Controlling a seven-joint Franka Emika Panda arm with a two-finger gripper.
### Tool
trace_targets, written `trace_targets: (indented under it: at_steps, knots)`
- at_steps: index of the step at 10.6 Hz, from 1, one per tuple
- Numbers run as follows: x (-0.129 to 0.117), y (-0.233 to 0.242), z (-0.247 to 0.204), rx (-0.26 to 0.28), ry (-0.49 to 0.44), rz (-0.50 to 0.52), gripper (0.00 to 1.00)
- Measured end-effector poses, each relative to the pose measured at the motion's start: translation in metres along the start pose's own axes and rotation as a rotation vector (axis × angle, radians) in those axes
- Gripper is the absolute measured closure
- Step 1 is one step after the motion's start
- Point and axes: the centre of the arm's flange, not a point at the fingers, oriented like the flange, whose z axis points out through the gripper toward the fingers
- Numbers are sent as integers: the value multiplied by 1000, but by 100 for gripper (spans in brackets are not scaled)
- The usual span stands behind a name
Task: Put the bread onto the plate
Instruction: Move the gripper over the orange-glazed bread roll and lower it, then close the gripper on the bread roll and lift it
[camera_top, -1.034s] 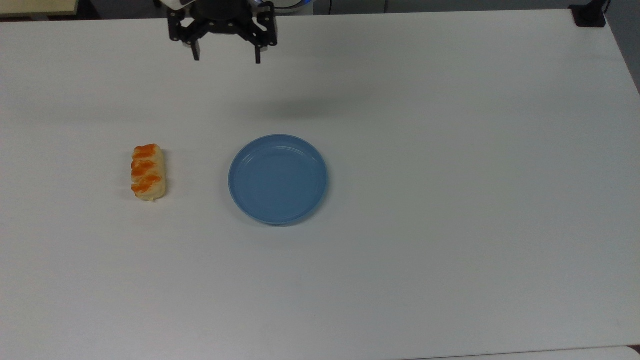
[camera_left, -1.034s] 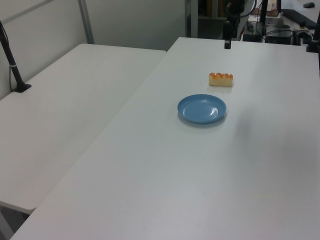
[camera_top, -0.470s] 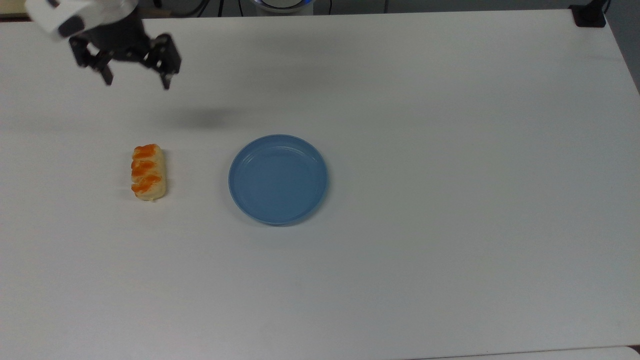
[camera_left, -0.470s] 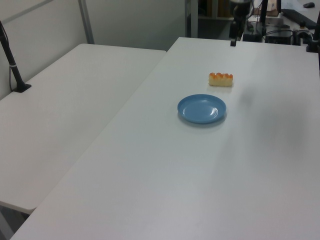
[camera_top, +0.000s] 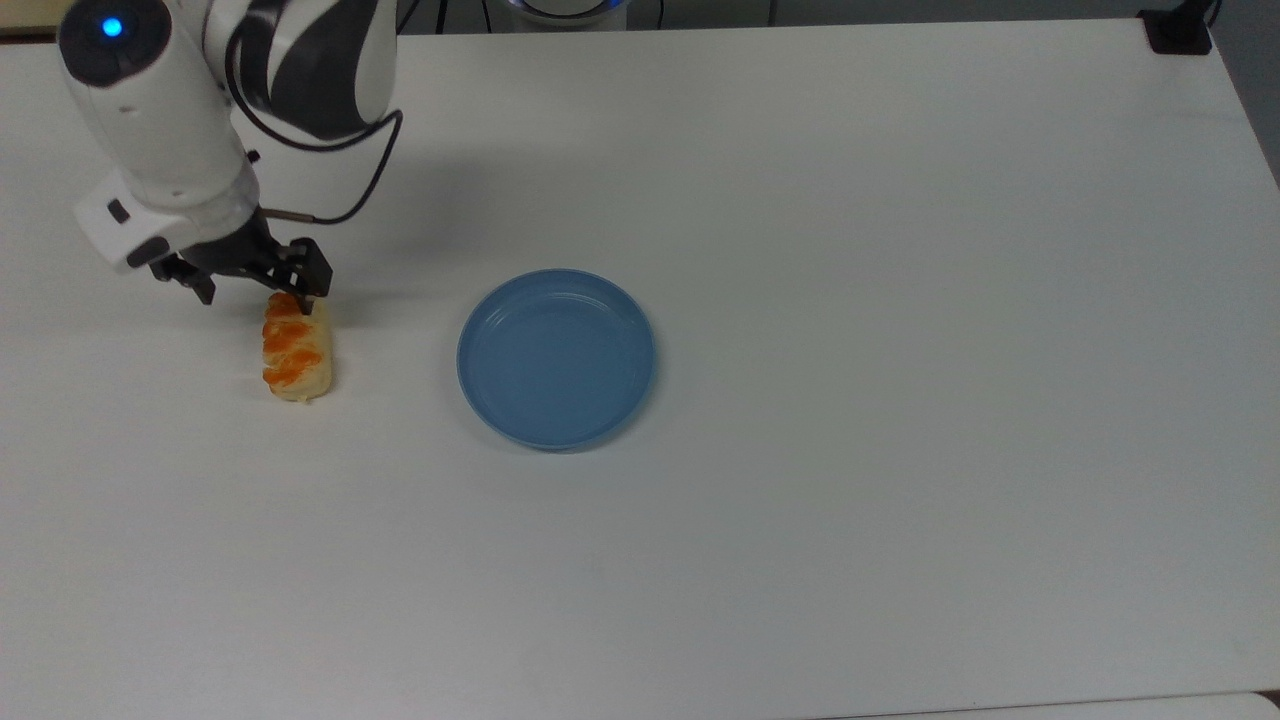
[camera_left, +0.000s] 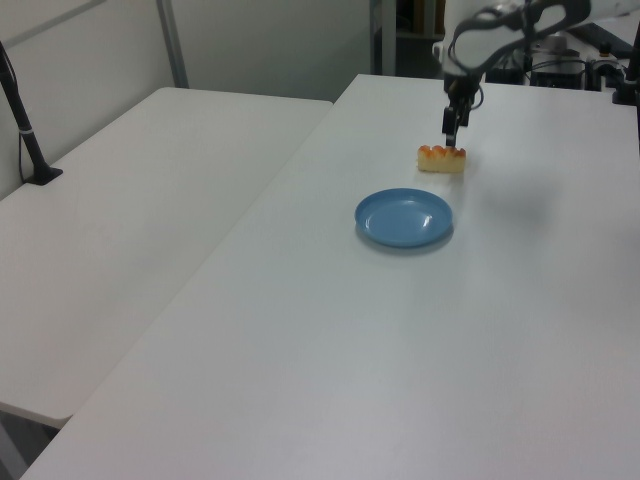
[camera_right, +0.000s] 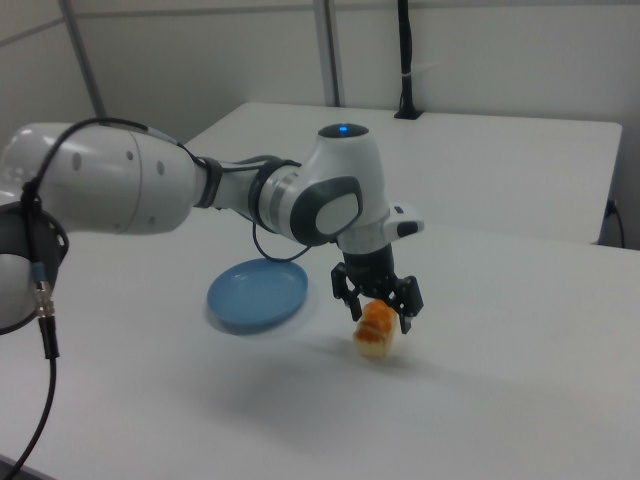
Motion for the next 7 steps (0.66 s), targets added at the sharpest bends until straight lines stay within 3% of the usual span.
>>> trace_targets:
  at_steps: [4, 6, 7]
  knots:
    - [11, -8, 23, -11, 32, -15, 0]
    - [12, -9, 27, -10, 30, -18, 6]
    - [12, -12, 27, -9, 31, -22, 14]
